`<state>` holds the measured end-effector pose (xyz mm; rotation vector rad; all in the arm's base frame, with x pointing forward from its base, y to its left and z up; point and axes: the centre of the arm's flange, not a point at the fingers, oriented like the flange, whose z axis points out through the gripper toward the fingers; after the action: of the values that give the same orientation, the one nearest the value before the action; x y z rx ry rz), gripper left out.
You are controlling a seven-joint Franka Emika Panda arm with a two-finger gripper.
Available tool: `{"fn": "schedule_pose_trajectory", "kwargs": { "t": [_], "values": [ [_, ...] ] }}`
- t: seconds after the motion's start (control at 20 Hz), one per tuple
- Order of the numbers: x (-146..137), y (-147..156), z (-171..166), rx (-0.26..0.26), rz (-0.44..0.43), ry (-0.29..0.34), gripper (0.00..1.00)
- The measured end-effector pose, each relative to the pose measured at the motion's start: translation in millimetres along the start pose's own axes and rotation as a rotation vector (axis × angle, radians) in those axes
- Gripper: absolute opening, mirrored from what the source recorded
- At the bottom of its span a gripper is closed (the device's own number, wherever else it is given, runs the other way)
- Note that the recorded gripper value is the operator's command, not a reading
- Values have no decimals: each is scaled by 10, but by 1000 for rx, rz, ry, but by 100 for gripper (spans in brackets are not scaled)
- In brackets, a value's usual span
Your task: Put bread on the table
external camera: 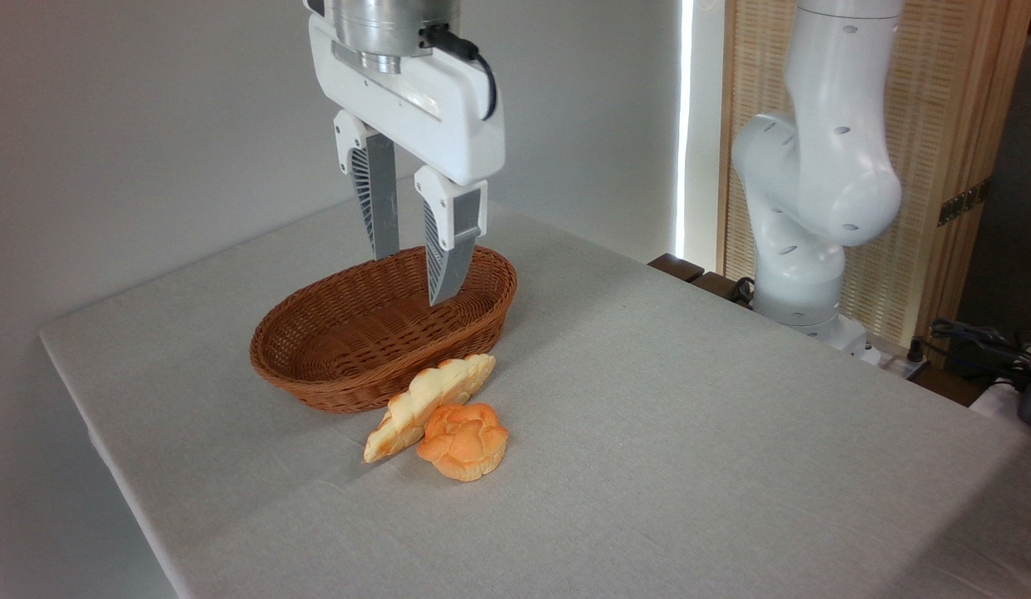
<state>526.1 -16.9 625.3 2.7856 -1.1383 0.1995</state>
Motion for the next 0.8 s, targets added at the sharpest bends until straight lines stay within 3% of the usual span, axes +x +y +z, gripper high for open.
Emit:
{"fn": "schedule_pose_trajectory", "kwargs": {
  "t": [0.35, 0.6, 0.8],
  "values": [
    [123, 153, 13, 25, 14, -25, 100],
    [221, 226, 167, 52, -6, -100, 100],
    [251, 200, 249, 60, -19, -125, 100]
  ]
}}
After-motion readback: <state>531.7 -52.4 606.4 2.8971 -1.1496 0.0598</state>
